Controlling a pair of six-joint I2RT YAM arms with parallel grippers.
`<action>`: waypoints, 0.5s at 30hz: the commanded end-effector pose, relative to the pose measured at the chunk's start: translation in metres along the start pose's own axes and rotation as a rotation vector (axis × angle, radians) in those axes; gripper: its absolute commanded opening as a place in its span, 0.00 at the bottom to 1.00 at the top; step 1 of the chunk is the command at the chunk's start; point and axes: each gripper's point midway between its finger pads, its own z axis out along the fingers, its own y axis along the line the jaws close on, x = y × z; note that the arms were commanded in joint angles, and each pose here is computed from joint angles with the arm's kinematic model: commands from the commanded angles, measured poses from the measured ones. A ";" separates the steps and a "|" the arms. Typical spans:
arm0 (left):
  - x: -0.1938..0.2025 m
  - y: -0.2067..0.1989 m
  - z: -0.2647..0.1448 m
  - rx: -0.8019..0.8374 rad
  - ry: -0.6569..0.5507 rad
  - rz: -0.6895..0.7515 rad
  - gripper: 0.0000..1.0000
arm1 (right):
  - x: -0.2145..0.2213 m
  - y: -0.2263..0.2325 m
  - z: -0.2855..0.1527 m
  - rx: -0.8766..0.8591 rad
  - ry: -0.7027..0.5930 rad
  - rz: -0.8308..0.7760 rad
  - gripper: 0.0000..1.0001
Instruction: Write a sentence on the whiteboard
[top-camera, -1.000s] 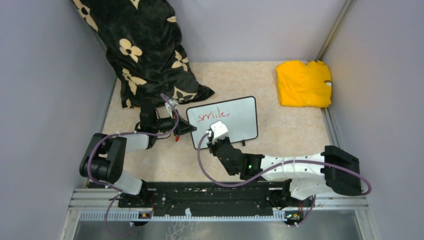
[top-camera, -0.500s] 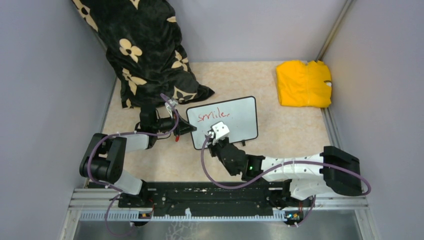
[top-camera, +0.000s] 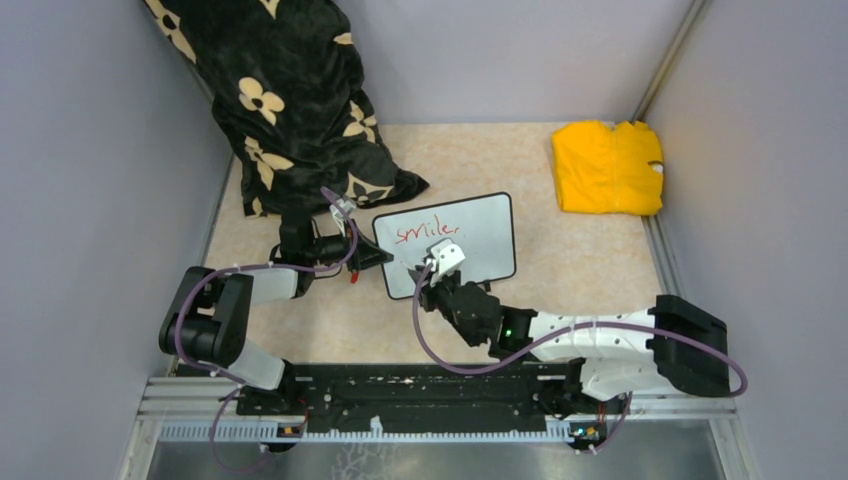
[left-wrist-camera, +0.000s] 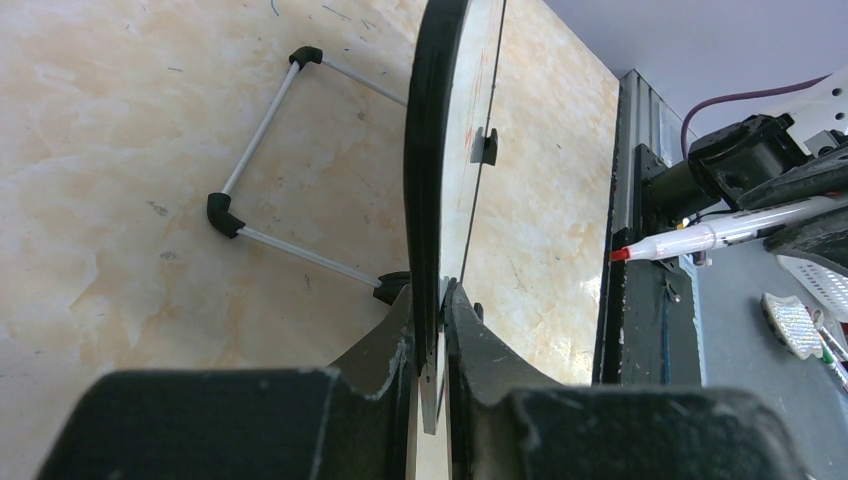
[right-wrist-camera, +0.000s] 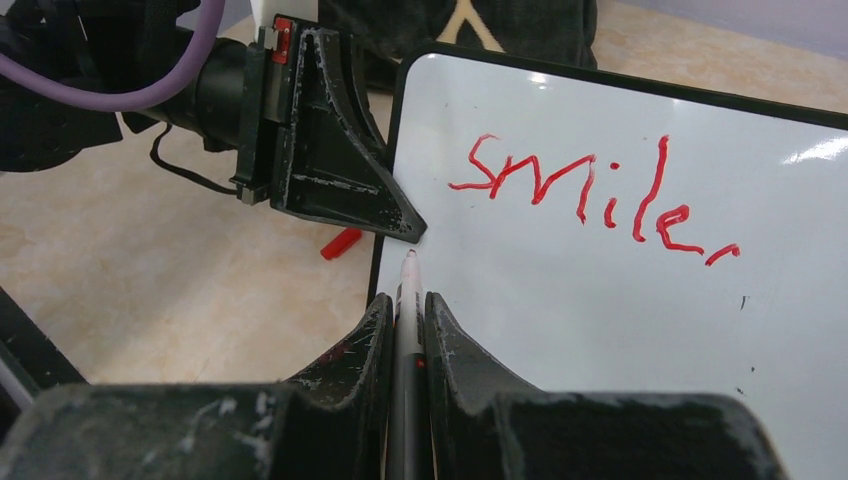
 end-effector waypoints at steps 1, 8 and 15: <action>0.011 0.012 0.002 -0.054 0.026 0.015 0.00 | -0.024 -0.001 -0.002 -0.002 -0.073 0.075 0.00; 0.011 0.012 0.002 -0.053 0.027 0.012 0.00 | -0.020 0.001 -0.001 0.004 -0.053 0.067 0.00; 0.011 0.012 0.002 -0.055 0.027 0.013 0.00 | -0.013 0.004 -0.012 0.046 -0.038 0.037 0.00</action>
